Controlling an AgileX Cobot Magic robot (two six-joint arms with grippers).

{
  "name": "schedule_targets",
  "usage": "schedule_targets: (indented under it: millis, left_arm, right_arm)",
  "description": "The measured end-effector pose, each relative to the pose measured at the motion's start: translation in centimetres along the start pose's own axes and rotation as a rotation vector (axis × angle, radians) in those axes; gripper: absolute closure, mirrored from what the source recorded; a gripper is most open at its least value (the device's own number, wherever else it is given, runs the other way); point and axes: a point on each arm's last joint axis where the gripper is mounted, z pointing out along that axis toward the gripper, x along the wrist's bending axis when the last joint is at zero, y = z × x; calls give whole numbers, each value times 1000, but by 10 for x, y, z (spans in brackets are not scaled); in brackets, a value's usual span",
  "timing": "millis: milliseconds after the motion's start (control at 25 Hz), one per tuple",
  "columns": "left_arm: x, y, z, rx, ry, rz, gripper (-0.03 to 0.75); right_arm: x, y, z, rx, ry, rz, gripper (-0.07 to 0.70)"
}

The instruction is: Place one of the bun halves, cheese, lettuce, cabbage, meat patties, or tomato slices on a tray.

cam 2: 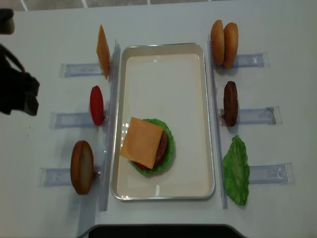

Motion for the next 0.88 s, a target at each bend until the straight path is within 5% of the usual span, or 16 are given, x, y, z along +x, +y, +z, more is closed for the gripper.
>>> schedule_targets:
  millis: [480, 880]
  left_arm:
    - [-1, -141, -38, -332, 4, -62, 254]
    - [-8, -203, -18, -567, -30, -108, 255]
  right_arm:
    - [0, 0, 0, 0, 0, 0, 388]
    - [0, 0, 0, 0, 0, 0, 388]
